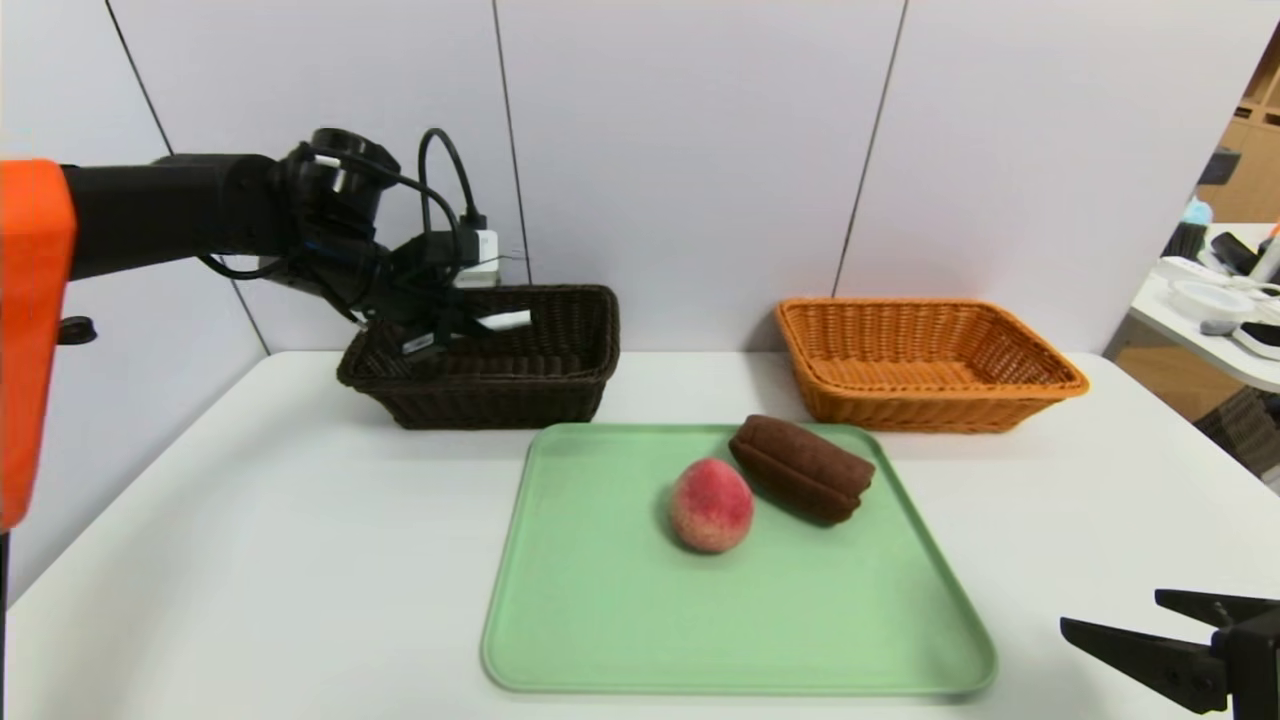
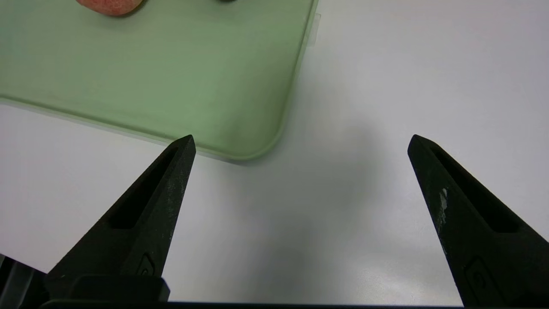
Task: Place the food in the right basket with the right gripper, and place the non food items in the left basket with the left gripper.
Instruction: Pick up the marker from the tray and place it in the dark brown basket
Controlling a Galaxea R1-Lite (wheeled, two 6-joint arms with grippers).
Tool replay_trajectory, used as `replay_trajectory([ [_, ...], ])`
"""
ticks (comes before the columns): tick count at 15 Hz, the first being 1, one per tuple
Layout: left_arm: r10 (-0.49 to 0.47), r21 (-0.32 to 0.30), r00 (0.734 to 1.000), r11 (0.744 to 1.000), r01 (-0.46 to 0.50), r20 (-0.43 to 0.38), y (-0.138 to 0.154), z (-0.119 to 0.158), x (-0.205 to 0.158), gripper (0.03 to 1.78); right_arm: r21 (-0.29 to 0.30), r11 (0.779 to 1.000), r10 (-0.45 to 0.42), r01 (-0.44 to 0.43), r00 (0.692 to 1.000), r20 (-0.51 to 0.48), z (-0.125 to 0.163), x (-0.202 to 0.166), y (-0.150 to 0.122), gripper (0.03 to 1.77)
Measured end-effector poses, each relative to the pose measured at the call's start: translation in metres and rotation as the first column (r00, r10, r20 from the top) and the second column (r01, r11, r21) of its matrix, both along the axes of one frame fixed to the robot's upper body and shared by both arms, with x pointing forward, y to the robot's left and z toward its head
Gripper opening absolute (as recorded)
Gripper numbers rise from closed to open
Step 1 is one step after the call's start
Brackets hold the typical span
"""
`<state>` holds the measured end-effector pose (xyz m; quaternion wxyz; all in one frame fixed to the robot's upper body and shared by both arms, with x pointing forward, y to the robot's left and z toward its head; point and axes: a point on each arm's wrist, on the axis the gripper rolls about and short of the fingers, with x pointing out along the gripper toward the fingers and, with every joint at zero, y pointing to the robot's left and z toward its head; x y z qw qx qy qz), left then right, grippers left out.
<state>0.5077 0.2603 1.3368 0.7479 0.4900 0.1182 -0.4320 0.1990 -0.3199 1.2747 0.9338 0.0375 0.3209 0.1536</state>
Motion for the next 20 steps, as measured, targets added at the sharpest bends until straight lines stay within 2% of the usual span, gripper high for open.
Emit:
replay_trajectory([
  [4,0.017,-0.018,0.997,1.000,-0.018,-0.077,-0.003,-0.025,0.013,0.16,-0.002,1.000,0.001,-0.001,1.000,-0.007,-0.002,-0.001,0.000,1.71],
  [8,0.030,-0.033,0.995,0.999,-0.034,-0.090,-0.005,-0.033,0.019,0.16,-0.001,1.000,-0.001,0.001,1.000,-0.001,-0.001,-0.001,0.000,1.71],
  [16,0.069,-0.088,0.992,0.993,-0.078,-0.107,-0.007,-0.027,0.019,0.16,0.001,1.000,-0.002,0.002,1.000,0.009,0.000,-0.003,0.000,1.71],
  [20,0.071,-0.098,0.994,0.992,-0.080,-0.087,-0.007,-0.022,0.018,0.17,0.002,1.000,-0.003,0.003,1.000,0.016,0.000,-0.005,-0.001,1.71],
])
